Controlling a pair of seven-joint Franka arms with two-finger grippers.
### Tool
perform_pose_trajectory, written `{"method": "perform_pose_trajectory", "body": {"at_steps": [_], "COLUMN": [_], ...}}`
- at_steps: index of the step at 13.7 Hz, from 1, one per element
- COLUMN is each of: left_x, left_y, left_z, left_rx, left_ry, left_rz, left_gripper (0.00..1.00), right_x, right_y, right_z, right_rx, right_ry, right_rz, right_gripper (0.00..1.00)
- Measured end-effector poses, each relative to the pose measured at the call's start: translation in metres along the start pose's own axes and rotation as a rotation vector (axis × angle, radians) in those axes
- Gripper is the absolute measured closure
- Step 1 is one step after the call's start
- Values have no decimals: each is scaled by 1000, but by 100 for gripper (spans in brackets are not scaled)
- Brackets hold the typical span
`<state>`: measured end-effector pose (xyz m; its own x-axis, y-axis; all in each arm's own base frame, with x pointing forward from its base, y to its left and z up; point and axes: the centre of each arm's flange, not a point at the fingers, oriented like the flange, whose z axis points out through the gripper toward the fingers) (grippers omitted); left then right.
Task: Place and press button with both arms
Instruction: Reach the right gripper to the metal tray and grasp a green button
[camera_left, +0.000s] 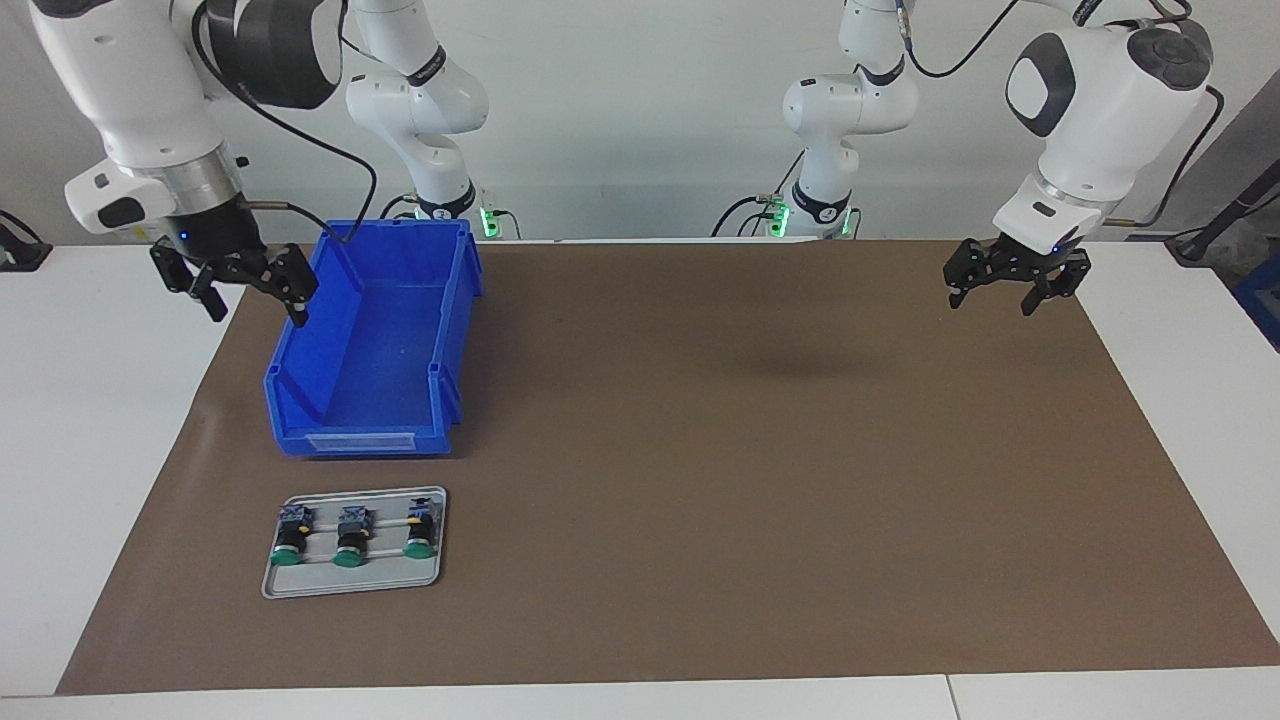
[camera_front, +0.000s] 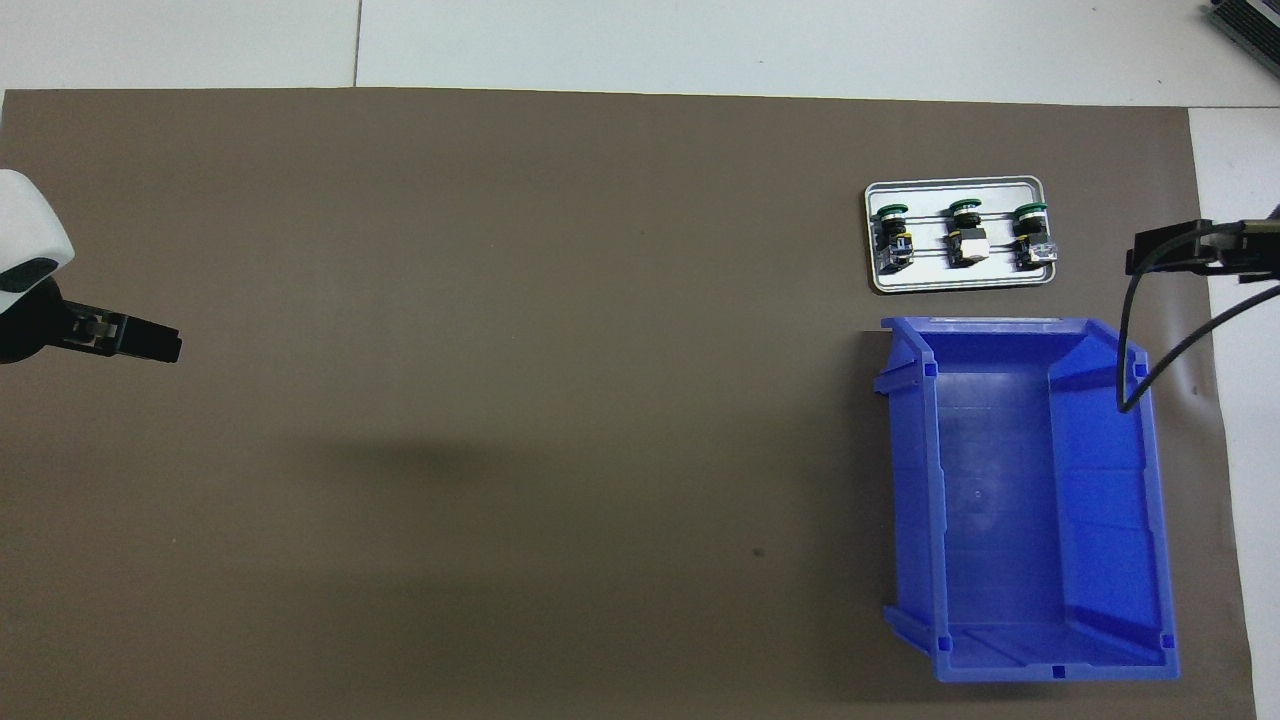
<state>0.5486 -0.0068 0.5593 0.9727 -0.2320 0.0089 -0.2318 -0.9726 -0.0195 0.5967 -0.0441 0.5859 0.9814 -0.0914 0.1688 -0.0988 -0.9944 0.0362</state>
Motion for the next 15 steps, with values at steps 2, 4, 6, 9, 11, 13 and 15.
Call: {"method": "perform_pose_trajectory", "body": {"at_steps": [2, 4, 6, 9, 11, 13, 15], "left_x": [0, 0, 0, 0, 0, 0, 0], "left_y": [0, 0, 0, 0, 0, 0, 0], "left_z": [0, 0, 0, 0, 0, 0, 0], "left_rx": [0, 0, 0, 0, 0, 0, 0], "left_ry": [0, 0, 0, 0, 0, 0, 0], "left_rz": [0, 0, 0, 0, 0, 0, 0], "left_gripper": [0, 0, 0, 0, 0, 0, 0], "right_x": [26, 48, 62, 66, 65, 64, 62], "right_y": [-3, -8, -15, -24, -32, -35, -35], "right_z": [57, 126, 185, 232, 254, 270, 279], "right_rx": [-2, -5, 8, 41, 49, 48, 48], "right_ry": [28, 49, 70, 54, 50, 48, 40], "right_rz": [-7, -18, -17, -11, -43, -61, -66], "right_gripper": [0, 0, 0, 0, 0, 0, 1]}}
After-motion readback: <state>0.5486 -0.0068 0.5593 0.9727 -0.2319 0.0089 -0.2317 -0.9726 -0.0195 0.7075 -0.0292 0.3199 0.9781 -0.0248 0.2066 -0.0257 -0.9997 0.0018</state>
